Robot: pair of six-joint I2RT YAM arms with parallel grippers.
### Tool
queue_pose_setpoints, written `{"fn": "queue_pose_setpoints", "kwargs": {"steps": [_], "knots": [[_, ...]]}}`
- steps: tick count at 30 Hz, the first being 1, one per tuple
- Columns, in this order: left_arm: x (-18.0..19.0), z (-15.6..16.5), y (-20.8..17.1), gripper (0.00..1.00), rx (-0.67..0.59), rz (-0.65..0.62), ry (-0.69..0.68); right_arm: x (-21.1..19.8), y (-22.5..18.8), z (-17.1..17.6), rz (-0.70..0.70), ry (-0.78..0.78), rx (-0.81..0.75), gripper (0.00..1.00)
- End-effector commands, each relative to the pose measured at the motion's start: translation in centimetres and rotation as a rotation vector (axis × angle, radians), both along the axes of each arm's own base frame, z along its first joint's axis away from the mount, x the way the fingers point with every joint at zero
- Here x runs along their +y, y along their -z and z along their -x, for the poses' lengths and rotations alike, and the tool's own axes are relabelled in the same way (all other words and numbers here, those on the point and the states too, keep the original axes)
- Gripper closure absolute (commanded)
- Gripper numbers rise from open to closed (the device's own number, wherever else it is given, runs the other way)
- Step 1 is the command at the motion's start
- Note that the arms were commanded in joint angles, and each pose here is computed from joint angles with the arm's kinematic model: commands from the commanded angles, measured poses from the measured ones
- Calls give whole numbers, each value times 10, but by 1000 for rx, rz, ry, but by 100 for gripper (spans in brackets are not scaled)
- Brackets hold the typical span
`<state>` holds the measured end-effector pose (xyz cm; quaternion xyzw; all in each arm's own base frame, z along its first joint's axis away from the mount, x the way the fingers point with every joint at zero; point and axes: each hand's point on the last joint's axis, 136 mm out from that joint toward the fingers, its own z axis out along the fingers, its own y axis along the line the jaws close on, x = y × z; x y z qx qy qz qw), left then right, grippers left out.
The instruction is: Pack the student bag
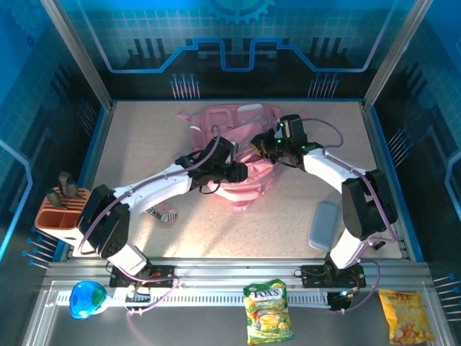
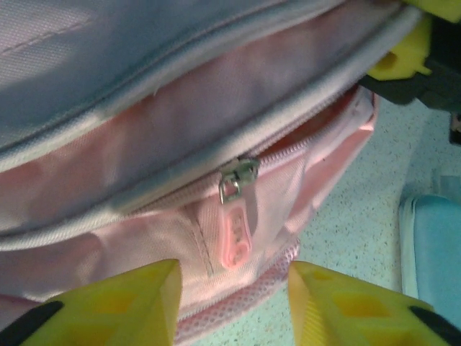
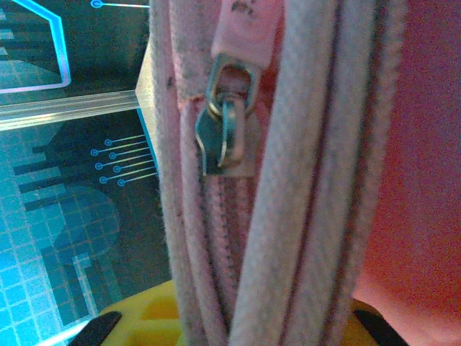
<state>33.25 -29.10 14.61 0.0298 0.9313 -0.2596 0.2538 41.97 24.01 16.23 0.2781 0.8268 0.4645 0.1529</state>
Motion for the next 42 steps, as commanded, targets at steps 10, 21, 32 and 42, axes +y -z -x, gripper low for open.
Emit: {"fn": "queue_pose_setpoints", "kwargs": {"steps": [10, 21, 32, 42], "knots": [[-4, -17, 12, 74, 51, -48, -79, 17, -23, 0, -41, -61, -81, 89], [22, -8, 1, 100, 45, 3, -27, -13, -17, -5, 20, 1, -85, 94], [75, -1, 11, 100, 36, 0, 45, -37, -30, -10, 13, 26, -148, 100], [113, -7, 18, 100, -1, -96, 106, -46, -46, -3, -4, -14, -194, 100]]}}
